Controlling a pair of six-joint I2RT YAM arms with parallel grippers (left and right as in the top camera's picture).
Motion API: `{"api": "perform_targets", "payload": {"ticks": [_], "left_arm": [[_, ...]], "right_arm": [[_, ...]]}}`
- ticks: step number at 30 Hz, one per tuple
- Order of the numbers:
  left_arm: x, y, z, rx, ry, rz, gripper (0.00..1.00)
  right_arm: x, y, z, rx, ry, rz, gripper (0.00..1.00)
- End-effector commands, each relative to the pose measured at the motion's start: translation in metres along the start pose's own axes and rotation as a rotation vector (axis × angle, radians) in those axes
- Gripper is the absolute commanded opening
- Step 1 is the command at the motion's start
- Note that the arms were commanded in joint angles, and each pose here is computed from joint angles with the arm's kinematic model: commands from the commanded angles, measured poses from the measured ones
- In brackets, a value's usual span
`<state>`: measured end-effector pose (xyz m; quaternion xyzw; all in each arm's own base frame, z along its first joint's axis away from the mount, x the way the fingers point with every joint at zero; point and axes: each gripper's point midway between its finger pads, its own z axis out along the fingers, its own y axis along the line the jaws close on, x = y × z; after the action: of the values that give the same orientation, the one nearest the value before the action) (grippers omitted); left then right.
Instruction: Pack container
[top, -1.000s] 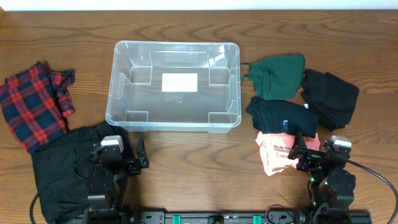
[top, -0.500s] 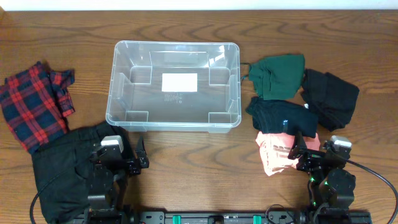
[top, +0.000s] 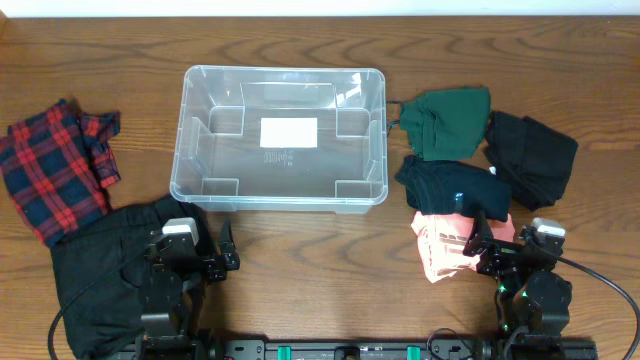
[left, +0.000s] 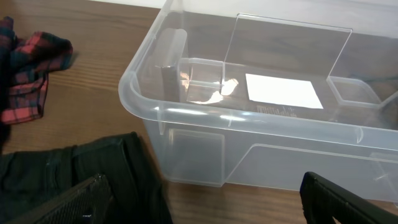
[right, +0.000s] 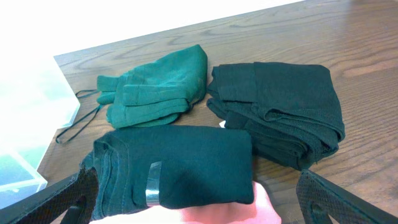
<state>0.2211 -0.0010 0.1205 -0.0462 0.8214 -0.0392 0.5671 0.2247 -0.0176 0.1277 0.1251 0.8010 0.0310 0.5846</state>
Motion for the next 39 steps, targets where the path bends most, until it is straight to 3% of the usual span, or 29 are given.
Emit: {"api": "perform_targets", "payload": {"ticks": [1, 12, 17, 23, 28, 34, 39], "left_arm": [[0.008, -0.001, 0.003, 0.009, 0.014, 0.015, 0.98], [0.004, -0.003, 0.003, 0.018, 0.001, 0.010, 0.98], [-0.022, -0.004, -0.008, 0.018, -0.058, -0.139, 0.98], [-0.090, 0.025, -0.041, -0.183, -0.161, -0.189, 0.98], [-0.136, 0.054, -0.065, -0.416, -0.071, -0.191, 0.98], [-0.183, 0.065, -0.080, -0.536, 0.071, 0.082, 0.98], [-0.193, 0.095, -0.114, -0.743, 0.083, -0.050, 0.98]], "right_arm": [[0.000, -0.002, 0.000, 0.011, -0.006, 0.017, 0.99], [0.000, -0.002, 0.000, 0.011, -0.006, 0.017, 0.99], [0.000, -0.002, 0.000, 0.011, -0.006, 0.017, 0.99], [0.000, -0.002, 0.000, 0.011, -0.006, 0.017, 0.99], [0.000, -0.002, 0.000, 0.011, -0.006, 0.017, 0.99], [0.000, -0.002, 0.000, 0.011, -0.006, 0.017, 0.99], [0.000, -0.002, 0.000, 0.011, -0.006, 0.017, 0.99]]}}
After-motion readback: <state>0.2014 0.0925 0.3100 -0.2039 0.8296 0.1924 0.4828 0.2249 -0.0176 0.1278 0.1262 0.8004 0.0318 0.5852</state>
